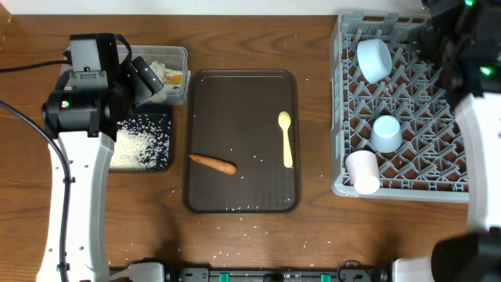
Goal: Sort waste into correct bins and load items into the dishwasher rack
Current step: 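Grasp the carrot on the dark tray with the left gripper, then carry the carrot to the black rice tray and lay it down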
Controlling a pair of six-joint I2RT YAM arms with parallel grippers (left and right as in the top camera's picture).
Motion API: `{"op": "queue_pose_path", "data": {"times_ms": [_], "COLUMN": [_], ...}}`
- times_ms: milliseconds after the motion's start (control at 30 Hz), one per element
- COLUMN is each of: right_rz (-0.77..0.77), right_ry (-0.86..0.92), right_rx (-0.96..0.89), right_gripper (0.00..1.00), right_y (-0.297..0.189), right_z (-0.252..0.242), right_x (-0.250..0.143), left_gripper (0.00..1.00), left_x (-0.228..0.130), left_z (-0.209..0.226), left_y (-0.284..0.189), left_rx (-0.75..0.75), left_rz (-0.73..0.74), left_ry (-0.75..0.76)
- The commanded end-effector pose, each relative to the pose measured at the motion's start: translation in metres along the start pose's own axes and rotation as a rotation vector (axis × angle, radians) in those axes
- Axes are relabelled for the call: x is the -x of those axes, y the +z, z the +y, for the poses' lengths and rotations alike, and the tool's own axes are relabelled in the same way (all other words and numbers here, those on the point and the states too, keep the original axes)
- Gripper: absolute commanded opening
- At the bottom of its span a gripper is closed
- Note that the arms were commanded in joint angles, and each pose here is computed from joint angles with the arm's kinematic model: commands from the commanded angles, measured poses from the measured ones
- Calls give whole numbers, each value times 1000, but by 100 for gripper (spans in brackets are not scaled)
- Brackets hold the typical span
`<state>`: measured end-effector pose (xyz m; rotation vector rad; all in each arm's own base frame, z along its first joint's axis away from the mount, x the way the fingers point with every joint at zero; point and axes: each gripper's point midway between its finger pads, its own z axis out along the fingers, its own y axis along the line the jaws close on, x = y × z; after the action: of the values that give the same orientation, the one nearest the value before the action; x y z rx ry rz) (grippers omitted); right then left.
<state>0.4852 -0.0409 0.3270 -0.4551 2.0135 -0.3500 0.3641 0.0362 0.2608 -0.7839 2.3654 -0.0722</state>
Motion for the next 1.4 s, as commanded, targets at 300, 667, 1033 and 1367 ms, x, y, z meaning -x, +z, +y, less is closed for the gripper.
{"op": "queue_pose_path", "data": {"times_ms": [300, 667, 1033, 1367], "right_rz": [-61, 139, 174, 207], "right_ry": [418, 431, 445, 450], "right_rx": [838, 687, 695, 699], "right_gripper": [99, 99, 99, 99], "right_y": [-68, -55, -57, -59], "right_z": [160, 157, 160, 163], "right_x": [43, 2, -5, -12], "left_gripper": [99, 74, 73, 64], "left_x": [1, -98, -206, -249], "left_z": [0, -19, -34, -28], "left_y": [3, 36, 107, 141], "left_rx": [0, 31, 319, 432], "left_rz": [1, 343, 414, 481], "left_ry": [-57, -325, -363, -298]}}
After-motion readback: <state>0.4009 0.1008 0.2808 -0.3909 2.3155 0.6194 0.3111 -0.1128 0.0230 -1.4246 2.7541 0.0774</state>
